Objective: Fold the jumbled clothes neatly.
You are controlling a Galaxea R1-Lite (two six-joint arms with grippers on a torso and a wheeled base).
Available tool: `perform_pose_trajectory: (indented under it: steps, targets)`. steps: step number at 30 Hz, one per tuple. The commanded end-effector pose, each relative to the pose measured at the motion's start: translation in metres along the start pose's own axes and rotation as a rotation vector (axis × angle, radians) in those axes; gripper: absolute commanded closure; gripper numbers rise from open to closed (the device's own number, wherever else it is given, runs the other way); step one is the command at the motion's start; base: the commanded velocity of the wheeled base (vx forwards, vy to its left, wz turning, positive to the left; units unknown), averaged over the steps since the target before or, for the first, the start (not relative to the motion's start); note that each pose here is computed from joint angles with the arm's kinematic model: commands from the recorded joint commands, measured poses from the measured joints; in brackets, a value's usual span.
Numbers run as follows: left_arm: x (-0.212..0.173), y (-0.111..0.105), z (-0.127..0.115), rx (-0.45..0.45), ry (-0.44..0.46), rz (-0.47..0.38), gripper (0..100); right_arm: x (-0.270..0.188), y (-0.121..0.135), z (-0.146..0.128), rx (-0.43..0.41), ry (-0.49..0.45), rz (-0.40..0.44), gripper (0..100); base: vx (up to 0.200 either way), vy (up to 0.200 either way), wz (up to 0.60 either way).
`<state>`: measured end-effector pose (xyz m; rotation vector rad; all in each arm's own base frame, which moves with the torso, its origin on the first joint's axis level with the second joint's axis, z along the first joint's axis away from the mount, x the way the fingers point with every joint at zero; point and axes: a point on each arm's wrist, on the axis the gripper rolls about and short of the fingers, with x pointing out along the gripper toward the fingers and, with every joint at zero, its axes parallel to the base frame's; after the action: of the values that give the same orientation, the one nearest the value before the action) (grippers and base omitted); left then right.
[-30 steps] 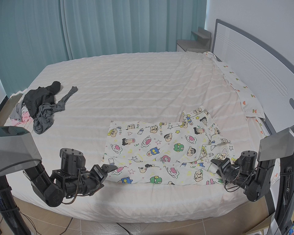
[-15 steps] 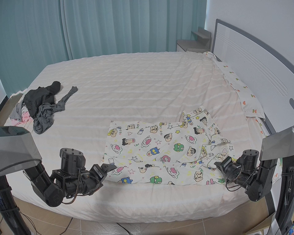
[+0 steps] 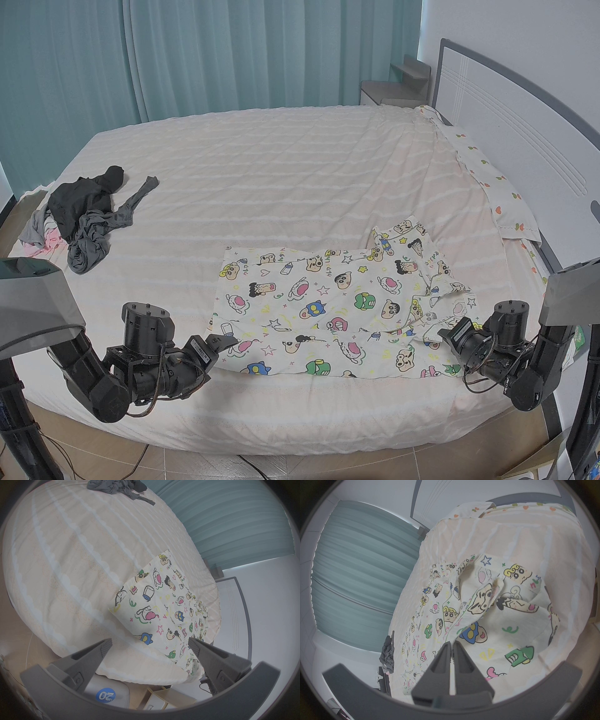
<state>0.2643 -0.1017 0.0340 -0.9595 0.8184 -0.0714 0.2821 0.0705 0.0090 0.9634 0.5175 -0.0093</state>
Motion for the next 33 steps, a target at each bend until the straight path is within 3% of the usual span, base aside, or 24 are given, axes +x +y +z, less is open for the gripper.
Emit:
perform_pose_trajectory:
  steps: [1, 15, 22, 33]
  targets:
    - [0.0, 0.0, 0.0, 0.0, 0.001, 0.001, 0, -0.011, 0.013, 0.003, -0.019, -0.011, 0.023, 100, 0.0, 0.0, 0.0]
    - [-0.001, 0.0, 0.0, 0.0, 0.001, 0.001, 0, -0.022, 0.022, -0.022, -0.09, 0.02, -0.031, 100, 0.0, 0.0, 0.0]
    - [-0.001, 0.0, 0.0, 0.0, 0.001, 0.001, 0, -0.023, 0.018, -0.028, -0.108, -0.012, -0.09, 100, 0.0, 0.0, 0.0]
    - [-0.001, 0.0, 0.0, 0.0, 0.001, 0.001, 0, -0.027, 0.013, -0.039, -0.118, 0.027, -0.116, 100, 0.0, 0.0, 0.0]
